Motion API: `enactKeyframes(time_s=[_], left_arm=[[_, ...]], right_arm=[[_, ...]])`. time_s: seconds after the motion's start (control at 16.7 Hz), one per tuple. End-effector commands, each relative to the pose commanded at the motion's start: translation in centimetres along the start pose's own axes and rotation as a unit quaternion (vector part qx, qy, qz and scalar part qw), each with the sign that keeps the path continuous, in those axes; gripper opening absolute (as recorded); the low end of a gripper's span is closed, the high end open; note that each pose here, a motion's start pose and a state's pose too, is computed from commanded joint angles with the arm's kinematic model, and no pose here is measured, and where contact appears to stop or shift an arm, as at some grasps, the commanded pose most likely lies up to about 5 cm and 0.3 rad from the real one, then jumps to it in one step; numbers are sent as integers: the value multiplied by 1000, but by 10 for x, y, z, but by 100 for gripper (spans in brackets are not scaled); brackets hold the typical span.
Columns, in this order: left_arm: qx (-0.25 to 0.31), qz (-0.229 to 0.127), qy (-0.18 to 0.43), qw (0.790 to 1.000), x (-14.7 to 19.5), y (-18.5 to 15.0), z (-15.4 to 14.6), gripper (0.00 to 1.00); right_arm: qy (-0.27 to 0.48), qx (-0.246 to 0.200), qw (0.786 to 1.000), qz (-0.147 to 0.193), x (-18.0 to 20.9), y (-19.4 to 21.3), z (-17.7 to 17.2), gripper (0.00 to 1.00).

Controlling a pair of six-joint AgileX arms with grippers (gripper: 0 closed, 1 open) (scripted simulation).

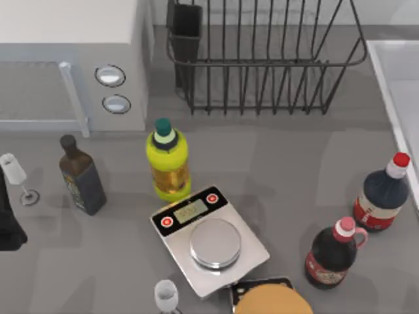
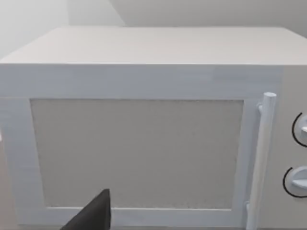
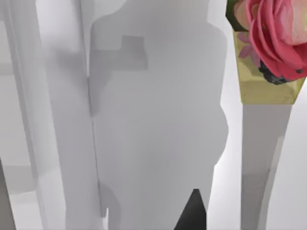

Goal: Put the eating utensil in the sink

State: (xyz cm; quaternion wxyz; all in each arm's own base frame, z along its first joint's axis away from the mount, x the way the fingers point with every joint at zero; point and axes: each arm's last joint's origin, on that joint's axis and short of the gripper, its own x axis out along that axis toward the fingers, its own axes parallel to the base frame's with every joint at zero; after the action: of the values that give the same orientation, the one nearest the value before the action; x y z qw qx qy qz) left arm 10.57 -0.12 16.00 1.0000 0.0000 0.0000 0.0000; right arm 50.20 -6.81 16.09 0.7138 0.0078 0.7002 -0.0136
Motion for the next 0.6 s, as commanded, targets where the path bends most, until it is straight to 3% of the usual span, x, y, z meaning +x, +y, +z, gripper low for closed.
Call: enactKeyframes(time_s=[0.36,0.6], left_arm=[[0,0,0,1000,0,0,0,100],[0,0,0,1000,0,0,0,100]], right_arm=[[-5,0,1000,-1,3,0,-1,0],[-5,0,1000,-1,3,0,-1,30]])
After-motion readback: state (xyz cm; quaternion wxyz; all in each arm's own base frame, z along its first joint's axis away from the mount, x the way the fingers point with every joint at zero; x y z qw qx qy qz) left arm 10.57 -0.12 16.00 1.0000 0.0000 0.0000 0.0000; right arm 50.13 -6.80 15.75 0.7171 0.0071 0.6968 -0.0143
